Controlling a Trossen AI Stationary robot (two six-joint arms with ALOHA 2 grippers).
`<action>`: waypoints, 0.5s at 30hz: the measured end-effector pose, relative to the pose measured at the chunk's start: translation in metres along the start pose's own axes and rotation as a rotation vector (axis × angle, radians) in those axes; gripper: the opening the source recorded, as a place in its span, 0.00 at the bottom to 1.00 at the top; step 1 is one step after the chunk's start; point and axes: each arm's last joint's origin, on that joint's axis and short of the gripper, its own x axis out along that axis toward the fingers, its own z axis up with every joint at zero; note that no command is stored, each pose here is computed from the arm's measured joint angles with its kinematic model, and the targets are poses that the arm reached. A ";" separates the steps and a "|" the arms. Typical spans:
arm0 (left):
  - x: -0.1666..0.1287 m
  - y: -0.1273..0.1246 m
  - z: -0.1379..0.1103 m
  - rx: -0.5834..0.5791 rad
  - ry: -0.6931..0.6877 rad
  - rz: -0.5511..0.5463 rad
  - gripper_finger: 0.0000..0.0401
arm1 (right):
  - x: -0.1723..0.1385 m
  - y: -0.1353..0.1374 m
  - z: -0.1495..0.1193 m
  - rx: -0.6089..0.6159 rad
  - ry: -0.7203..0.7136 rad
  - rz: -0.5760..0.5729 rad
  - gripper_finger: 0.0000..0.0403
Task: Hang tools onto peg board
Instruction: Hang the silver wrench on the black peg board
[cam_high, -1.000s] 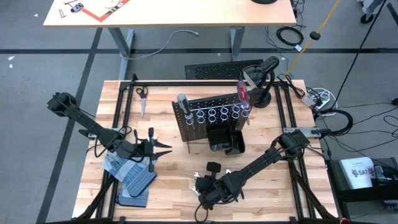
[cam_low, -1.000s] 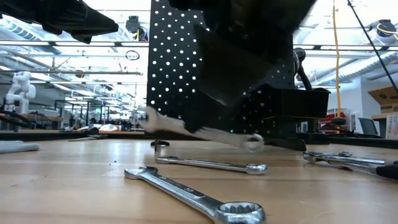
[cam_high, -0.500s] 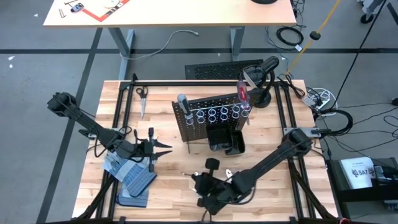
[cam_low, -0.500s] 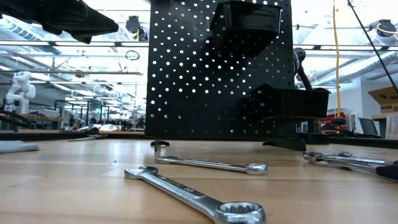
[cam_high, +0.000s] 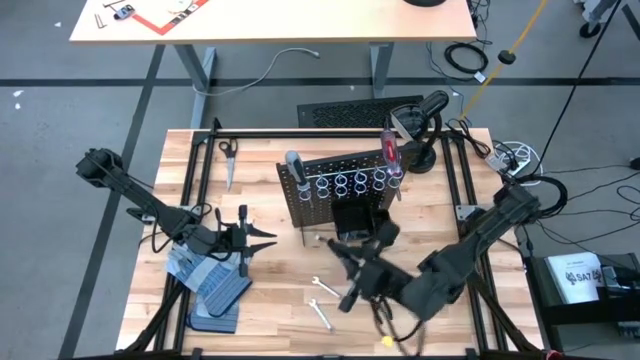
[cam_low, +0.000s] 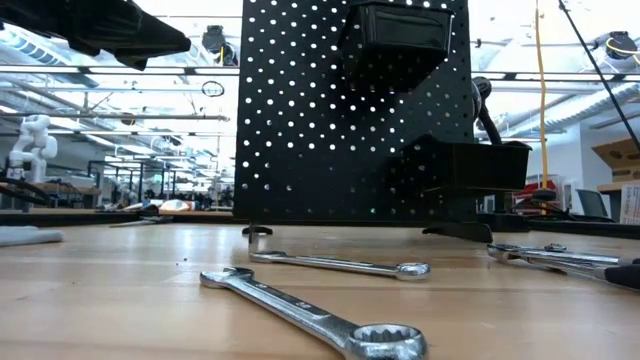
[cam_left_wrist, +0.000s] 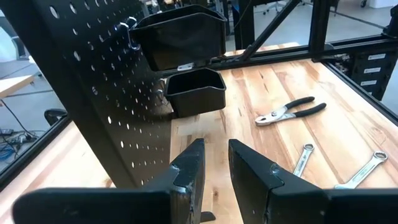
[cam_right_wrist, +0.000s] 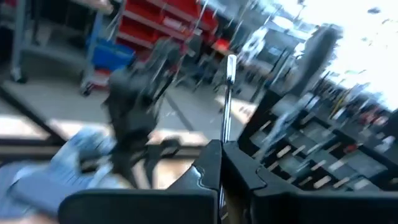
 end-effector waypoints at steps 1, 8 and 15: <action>0.000 0.000 0.000 0.001 0.000 0.000 0.20 | 0.001 -0.006 0.006 -0.005 -0.022 -0.014 0.00; 0.000 0.000 0.000 0.002 0.000 0.000 0.20 | 0.011 -0.033 0.036 0.034 -0.223 -0.041 0.00; 0.000 0.000 0.000 0.001 0.000 0.000 0.20 | 0.035 -0.052 0.040 0.085 -0.314 -0.087 0.00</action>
